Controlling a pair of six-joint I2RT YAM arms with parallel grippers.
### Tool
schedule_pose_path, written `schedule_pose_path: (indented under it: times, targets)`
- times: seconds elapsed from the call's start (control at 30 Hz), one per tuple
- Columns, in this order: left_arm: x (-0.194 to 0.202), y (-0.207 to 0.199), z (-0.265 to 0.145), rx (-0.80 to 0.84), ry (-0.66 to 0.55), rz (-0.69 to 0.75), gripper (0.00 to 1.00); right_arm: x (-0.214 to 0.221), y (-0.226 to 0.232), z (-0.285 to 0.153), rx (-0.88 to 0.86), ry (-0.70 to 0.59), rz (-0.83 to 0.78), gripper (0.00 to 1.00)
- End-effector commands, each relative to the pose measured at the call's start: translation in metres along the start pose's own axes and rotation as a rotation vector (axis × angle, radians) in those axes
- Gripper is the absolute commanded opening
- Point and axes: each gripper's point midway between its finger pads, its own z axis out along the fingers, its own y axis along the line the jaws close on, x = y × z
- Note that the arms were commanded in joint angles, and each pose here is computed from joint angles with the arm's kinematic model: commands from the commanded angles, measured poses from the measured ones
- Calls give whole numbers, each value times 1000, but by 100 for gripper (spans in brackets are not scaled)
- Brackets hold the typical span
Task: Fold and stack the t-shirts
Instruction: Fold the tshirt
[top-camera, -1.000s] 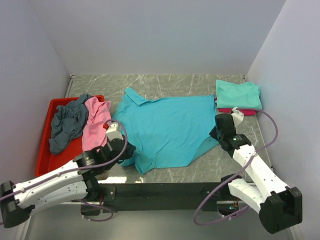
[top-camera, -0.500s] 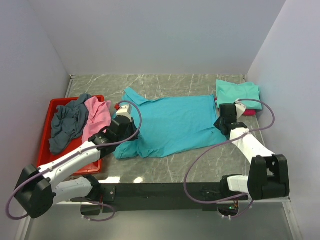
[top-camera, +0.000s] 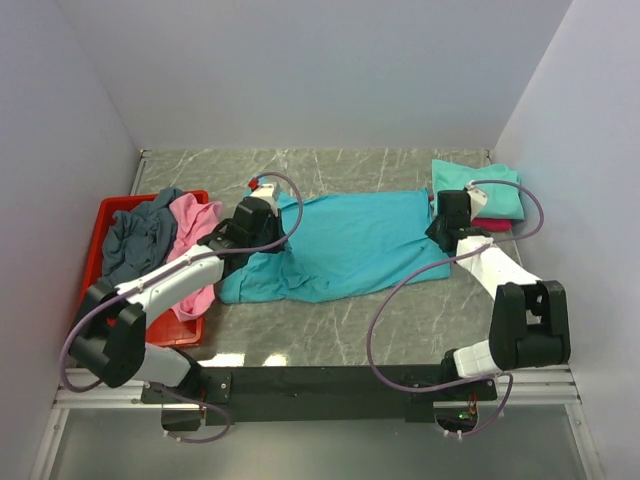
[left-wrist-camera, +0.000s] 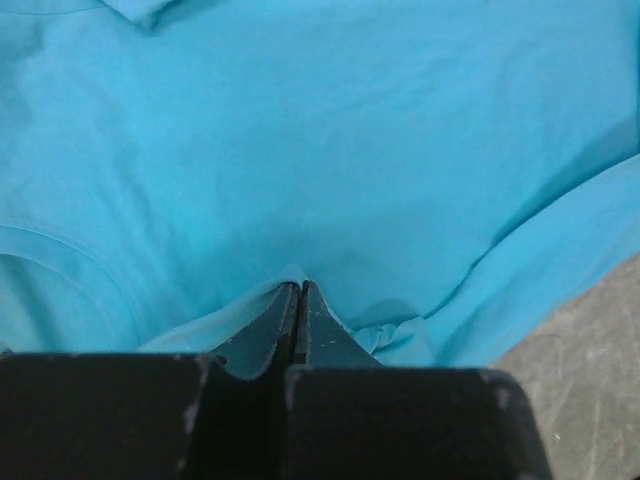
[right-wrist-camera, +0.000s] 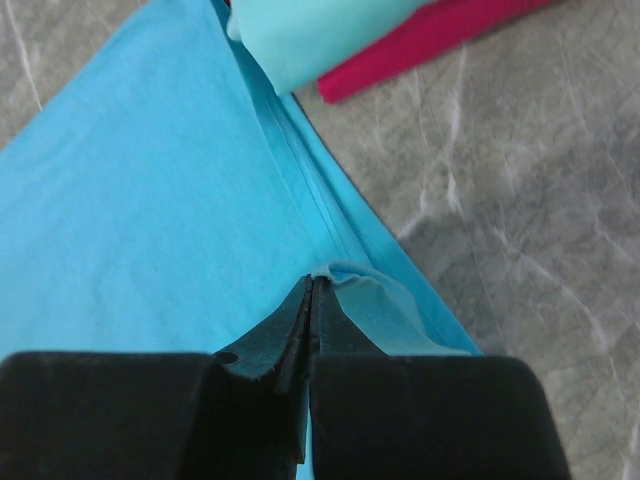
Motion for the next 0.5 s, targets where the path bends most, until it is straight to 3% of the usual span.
schedule_pose_path:
  times: [0.0,0.47]
  targets:
    - [-32,-2,5,20,-69,25,1,-35,14,4,-18,-83,18,0]
    - [-46,28,32,-37,-73,-13,1,-51,22,22,3,-86,15,0]
